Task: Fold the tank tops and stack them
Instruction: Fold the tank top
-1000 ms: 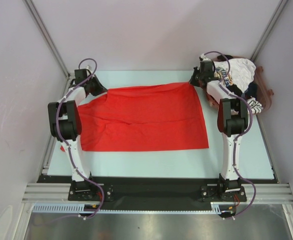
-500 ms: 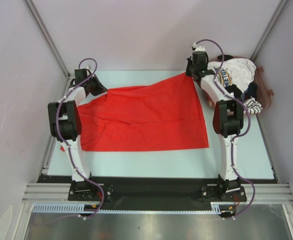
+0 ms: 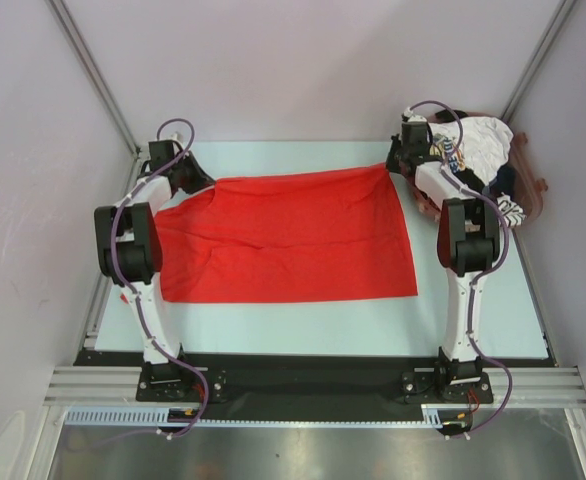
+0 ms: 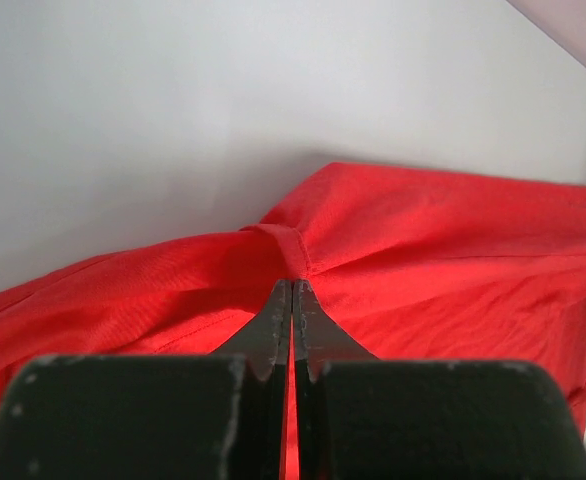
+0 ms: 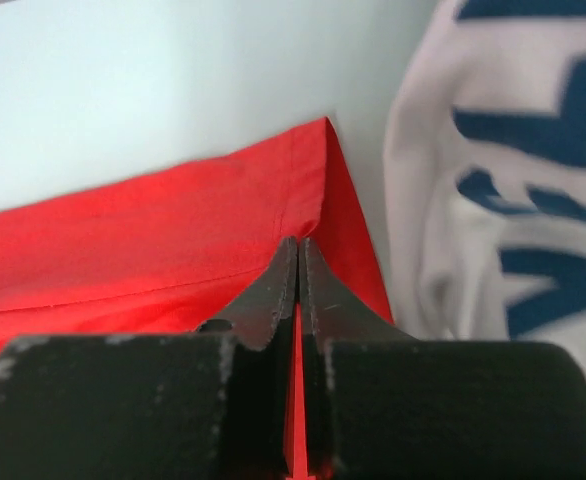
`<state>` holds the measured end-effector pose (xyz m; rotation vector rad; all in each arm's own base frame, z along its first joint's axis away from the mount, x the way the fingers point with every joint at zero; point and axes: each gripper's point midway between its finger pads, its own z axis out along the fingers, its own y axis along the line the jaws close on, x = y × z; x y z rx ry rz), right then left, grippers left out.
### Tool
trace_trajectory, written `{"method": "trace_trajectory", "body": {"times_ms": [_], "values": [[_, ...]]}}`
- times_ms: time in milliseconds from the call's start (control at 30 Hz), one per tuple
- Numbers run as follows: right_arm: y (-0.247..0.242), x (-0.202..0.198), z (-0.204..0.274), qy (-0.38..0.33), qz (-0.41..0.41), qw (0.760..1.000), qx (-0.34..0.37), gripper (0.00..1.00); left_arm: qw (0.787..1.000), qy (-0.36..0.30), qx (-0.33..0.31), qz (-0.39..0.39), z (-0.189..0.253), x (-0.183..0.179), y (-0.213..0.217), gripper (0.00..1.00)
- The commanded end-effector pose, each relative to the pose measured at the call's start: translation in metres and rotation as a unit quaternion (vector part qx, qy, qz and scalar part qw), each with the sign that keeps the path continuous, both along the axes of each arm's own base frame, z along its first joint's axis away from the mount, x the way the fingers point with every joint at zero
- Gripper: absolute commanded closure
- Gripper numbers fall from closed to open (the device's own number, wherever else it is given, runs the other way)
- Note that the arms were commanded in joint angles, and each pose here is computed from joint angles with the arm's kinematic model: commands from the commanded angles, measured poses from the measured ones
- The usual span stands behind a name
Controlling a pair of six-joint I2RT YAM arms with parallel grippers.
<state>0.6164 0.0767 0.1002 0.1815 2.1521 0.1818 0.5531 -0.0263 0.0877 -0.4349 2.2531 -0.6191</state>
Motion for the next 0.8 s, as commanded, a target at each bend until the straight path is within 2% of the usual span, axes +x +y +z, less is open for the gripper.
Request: {"method": "trace_trajectory", "body": {"times_ms": [0, 767], "values": [[-0.007, 0.002, 0.06, -0.063, -0.009, 0.998, 0.017, 1.0, 0.998, -0.057, -0.002, 0.003, 0.047, 0.004, 0.002, 1.0], [0.002, -0.025, 0.073, -0.066, 0.001, 0.997, 0.031, 1.0, 0.997, -0.081, -0.004, 0.006, 0.066, -0.026, -0.002, 1.0]]}}
